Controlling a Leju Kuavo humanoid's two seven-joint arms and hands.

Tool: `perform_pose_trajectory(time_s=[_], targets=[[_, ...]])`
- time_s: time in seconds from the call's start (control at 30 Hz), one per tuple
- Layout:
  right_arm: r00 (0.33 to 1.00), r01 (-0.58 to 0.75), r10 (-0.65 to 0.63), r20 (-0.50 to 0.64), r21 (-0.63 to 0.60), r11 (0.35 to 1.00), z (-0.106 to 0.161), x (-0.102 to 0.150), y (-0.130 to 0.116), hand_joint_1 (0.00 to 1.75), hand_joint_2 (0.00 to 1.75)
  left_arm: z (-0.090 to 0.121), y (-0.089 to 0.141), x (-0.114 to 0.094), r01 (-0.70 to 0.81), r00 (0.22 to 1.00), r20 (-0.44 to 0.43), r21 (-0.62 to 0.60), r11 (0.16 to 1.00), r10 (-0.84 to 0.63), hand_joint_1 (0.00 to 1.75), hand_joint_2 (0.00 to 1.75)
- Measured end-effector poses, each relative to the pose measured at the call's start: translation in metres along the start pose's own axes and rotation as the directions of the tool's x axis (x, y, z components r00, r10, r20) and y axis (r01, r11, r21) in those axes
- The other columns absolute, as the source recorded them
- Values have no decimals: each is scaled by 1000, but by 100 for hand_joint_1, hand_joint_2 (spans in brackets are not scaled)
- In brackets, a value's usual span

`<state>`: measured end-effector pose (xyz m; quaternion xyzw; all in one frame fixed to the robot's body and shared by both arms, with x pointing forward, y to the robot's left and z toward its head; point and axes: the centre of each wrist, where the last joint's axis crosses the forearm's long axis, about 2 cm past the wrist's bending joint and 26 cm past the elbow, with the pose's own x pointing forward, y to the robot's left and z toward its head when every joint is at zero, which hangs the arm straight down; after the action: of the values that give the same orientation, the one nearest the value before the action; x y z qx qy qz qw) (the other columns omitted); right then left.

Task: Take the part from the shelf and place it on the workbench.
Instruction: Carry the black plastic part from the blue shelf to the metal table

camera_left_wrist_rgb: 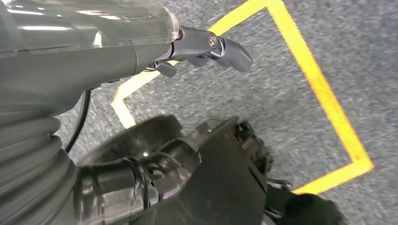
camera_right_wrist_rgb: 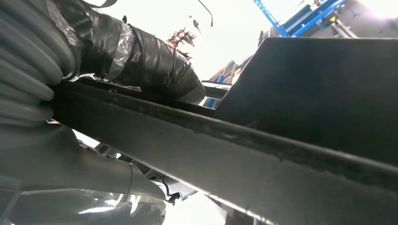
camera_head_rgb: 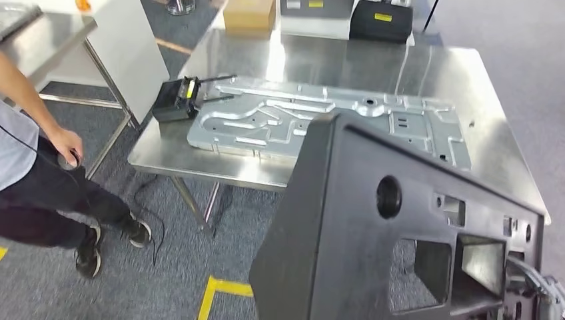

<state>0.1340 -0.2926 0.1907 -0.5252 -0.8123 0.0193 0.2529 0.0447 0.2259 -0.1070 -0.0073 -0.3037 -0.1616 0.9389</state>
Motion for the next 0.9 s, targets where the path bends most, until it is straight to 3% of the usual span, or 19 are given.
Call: perform_pose_trajectory(time_s=[0.9], targets=[[998, -53, 53, 28, 10, 999, -4, -17, -5, 175, 175, 1, -2, -2, 6, 1000, 3, -10, 1000, -6, 0, 175]])
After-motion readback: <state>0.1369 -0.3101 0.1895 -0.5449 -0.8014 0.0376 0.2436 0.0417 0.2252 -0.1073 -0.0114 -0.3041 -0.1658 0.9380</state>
